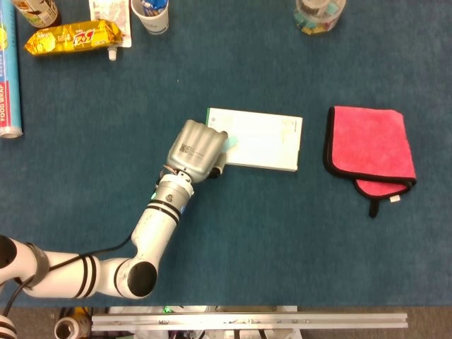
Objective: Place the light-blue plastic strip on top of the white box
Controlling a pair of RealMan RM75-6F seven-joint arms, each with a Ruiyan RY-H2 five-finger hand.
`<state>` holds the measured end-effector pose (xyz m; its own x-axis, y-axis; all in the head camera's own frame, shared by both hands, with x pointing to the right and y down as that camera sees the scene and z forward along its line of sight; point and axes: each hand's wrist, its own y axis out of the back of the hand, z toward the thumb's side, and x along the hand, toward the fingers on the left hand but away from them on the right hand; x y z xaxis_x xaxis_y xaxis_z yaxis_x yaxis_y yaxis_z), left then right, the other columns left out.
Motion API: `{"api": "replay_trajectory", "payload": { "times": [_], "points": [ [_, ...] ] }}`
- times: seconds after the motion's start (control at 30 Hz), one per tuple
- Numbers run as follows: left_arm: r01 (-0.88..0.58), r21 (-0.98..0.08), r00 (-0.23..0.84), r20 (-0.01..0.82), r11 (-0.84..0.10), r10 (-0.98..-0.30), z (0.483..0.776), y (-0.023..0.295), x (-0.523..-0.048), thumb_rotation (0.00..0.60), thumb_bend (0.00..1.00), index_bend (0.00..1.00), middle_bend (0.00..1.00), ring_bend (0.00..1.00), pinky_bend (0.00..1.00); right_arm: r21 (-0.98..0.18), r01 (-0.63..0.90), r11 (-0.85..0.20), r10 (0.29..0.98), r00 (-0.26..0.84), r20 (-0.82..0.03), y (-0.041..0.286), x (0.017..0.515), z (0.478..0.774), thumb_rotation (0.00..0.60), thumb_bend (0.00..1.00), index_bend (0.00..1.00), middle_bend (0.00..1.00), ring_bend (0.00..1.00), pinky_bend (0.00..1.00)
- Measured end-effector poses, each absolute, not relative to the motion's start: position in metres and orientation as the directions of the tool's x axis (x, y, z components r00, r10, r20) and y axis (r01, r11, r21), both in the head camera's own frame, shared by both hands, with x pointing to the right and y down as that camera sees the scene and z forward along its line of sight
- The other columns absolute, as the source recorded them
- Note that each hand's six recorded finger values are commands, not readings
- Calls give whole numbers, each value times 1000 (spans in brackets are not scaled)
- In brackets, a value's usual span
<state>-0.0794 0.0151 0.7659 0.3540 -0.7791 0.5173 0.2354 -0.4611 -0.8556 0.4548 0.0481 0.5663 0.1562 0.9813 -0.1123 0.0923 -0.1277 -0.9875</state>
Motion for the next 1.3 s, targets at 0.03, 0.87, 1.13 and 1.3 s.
{"api": "replay_trajectory", "payload": {
  "times": [0.03, 0.87, 1.13, 1.3],
  "points": [
    [235, -855, 351, 518, -462, -780, 766, 15, -80, 351, 512, 463, 1000, 996, 981, -988, 92, -127, 981, 156, -112, 48, 455, 566, 600, 164, 387, 421, 429, 537],
    [243, -844, 318, 534, -477, -783, 767, 14, -103, 360, 512, 462, 1000, 996, 982, -989, 95, -112, 982, 164, -95, 52, 453, 561, 600, 165, 386, 422, 435, 537],
    [236, -857, 332, 515, -459, -791, 760, 13, -100, 360, 512, 462, 1000, 996, 981, -989, 96, -111, 982, 165, -94, 53, 452, 561, 600, 164, 387, 422, 436, 537],
    [232, -860, 352, 511, -455, -785, 757, 18, -95, 362, 512, 463, 1000, 996, 981, -989, 96, -112, 982, 165, -95, 53, 453, 561, 600, 164, 387, 422, 436, 537]
  ]
}}
